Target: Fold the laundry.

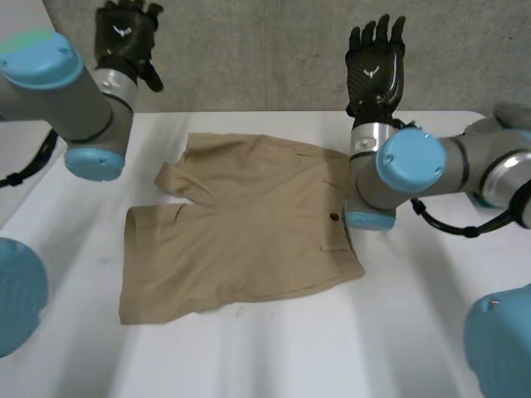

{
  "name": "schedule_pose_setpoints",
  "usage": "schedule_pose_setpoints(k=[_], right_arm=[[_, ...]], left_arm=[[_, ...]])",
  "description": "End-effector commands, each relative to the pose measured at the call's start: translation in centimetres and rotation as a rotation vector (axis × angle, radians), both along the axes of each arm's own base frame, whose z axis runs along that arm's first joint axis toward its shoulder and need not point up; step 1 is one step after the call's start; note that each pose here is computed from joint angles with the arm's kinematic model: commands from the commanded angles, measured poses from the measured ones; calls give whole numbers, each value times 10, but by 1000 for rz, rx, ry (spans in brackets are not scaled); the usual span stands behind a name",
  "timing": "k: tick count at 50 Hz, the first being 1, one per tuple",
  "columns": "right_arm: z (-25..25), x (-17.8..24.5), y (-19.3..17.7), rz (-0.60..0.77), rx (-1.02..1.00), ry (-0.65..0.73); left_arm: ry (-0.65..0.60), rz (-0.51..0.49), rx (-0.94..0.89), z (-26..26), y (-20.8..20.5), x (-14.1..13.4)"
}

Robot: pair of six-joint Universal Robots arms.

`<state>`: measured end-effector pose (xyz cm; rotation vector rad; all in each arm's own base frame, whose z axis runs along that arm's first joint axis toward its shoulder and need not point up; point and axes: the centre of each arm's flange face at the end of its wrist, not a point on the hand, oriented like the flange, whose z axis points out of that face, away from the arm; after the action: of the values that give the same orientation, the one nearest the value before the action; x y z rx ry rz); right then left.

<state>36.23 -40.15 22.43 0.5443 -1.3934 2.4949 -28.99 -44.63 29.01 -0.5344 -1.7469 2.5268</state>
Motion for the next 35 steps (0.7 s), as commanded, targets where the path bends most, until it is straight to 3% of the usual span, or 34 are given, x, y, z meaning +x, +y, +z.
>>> schedule_pose_setpoints(k=[1,11,23,29,35], right_arm=[[40,-13,38,209,223,36],[46,-45,96,349,560,148],[-20,-78,161,461,961,316],[-51,-82,172,494,977,350],[-75,-83,173,491,904,376]], left_arm=[[-61,34,37,33,43,16],[-165,-12,279,26,129,39],[-365,-136,763,-59,231,69],[-430,-149,837,-95,250,76],[-433,-118,822,-124,241,80]])
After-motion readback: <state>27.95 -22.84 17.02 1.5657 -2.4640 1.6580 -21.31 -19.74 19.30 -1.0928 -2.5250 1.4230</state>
